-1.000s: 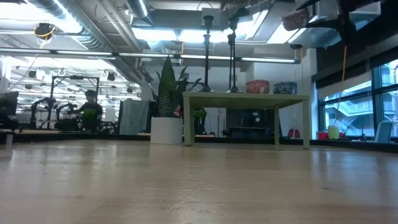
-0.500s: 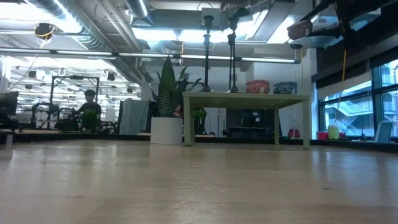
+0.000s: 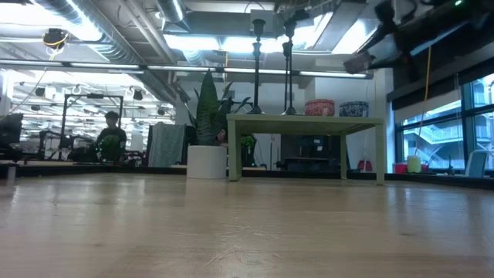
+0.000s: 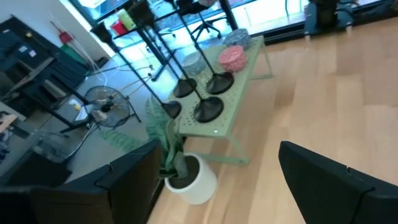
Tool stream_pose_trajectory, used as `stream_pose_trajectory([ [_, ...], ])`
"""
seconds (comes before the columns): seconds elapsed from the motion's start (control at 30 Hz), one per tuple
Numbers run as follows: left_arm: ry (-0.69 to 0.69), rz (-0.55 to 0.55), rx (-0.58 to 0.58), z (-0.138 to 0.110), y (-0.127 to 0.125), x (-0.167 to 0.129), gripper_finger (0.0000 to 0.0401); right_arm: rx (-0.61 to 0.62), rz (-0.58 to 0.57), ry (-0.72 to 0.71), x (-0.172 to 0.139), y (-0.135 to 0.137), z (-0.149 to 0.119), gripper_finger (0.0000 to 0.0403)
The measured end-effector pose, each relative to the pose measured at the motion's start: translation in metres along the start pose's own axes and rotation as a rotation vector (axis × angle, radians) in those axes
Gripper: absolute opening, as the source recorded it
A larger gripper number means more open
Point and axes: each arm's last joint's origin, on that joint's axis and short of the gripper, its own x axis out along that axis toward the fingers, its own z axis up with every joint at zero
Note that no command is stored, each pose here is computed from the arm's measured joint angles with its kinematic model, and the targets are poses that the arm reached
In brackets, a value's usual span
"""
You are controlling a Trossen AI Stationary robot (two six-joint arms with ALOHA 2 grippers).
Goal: Pick & Place candle stick holders
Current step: Align the violet scented candle with the other light blue scented candle on the shelf
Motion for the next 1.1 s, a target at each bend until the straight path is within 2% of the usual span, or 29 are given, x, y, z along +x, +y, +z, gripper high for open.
stream_pose_trajectory([
  [0.17, 0.007, -0.021, 0.000, -0.009, -0.003, 0.003, 0.0322, 0.038, 0.046, 0.030, 0.028, -0.012, 0.019, 0.0193],
  [0.3, 0.018, -0.067, 0.013, -0.009, -0.009, 0.005, 0.0322, 0.044, -0.050, 0.086, 0.043, -0.033, 0.025, 0.0194],
  [0.43, 0.021, -0.075, -0.012, -0.008, -0.010, 0.005, 0.0322, 0.057, -0.071, 0.156, 0.054, -0.049, 0.029, 0.0194],
  [0.6, 0.024, -0.075, -0.066, -0.008, -0.010, 0.005, 0.0322, 0.044, -0.109, 0.246, 0.071, -0.066, 0.026, 0.0194],
  [0.87, 0.025, -0.075, -0.083, -0.009, -0.010, 0.005, 0.0322, 0.048, -0.065, 0.301, 0.097, -0.079, 0.025, 0.0194],
  [1.1, 0.028, -0.082, -0.103, -0.009, -0.010, 0.005, 0.0322, 0.069, -0.062, 0.354, 0.105, -0.086, 0.021, 0.0194],
])
